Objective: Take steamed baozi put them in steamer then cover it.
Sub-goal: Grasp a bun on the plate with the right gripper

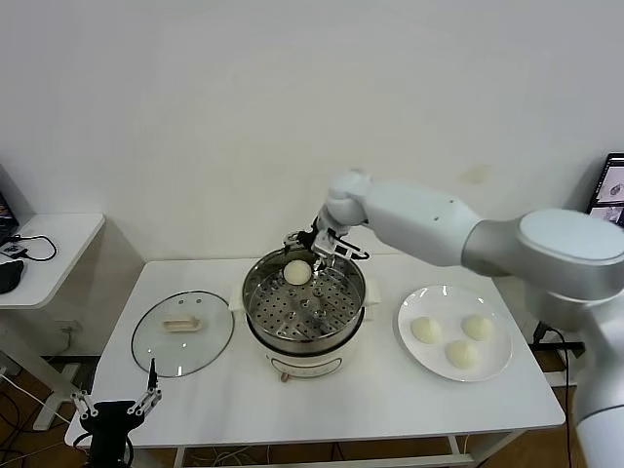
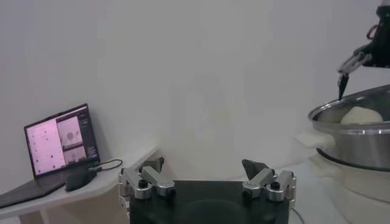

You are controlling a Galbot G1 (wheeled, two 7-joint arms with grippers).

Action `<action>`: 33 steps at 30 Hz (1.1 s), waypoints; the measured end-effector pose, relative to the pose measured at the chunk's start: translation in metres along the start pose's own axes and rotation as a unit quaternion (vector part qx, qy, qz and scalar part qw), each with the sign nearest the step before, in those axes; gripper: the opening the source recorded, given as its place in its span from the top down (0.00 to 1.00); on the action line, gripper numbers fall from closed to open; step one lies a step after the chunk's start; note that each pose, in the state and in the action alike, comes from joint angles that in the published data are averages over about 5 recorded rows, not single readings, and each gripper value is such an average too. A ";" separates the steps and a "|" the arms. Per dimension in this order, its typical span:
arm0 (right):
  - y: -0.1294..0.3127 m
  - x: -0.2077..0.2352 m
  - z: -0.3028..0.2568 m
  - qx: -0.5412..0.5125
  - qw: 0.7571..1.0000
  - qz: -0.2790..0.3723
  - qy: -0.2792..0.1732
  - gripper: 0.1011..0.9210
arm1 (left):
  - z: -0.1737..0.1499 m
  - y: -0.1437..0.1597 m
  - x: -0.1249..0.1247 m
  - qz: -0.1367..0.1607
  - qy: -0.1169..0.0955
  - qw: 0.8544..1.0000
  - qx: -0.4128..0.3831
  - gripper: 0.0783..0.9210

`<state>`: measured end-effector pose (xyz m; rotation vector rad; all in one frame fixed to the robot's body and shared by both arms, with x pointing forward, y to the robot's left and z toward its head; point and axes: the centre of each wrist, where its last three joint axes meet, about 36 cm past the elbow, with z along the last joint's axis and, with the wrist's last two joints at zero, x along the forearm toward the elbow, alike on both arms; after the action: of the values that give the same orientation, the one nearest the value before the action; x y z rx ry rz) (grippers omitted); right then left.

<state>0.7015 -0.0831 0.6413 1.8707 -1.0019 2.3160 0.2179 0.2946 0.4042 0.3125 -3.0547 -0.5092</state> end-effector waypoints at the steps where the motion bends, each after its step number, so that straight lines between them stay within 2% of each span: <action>1: 0.002 0.008 0.001 -0.015 1.000 0.000 0.003 0.12 | -0.001 0.000 0.000 0.001 0.000 1.000 0.000 0.12; 10: 0.050 0.078 0.016 -0.164 0.985 -0.014 0.049 0.12 | -0.009 0.002 -0.003 0.009 -0.005 1.000 -0.005 0.12; 20: 0.141 0.123 0.037 -0.320 0.942 -0.043 0.089 0.12 | -0.010 0.004 -0.005 0.015 -0.005 1.000 -0.010 0.12; 26: 0.191 0.120 0.047 -0.377 0.919 -0.060 0.100 0.12 | -0.009 0.007 -0.007 0.014 -0.004 1.000 -0.014 0.12; 33: 0.232 0.089 0.050 -0.415 0.901 -0.079 0.095 0.12 | -0.006 0.009 -0.007 0.011 0.000 1.000 -0.016 0.12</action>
<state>0.6314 -0.3250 0.6144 1.2824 -1.4248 1.5345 0.2237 0.3029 0.4131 0.2785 -3.0432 -0.5576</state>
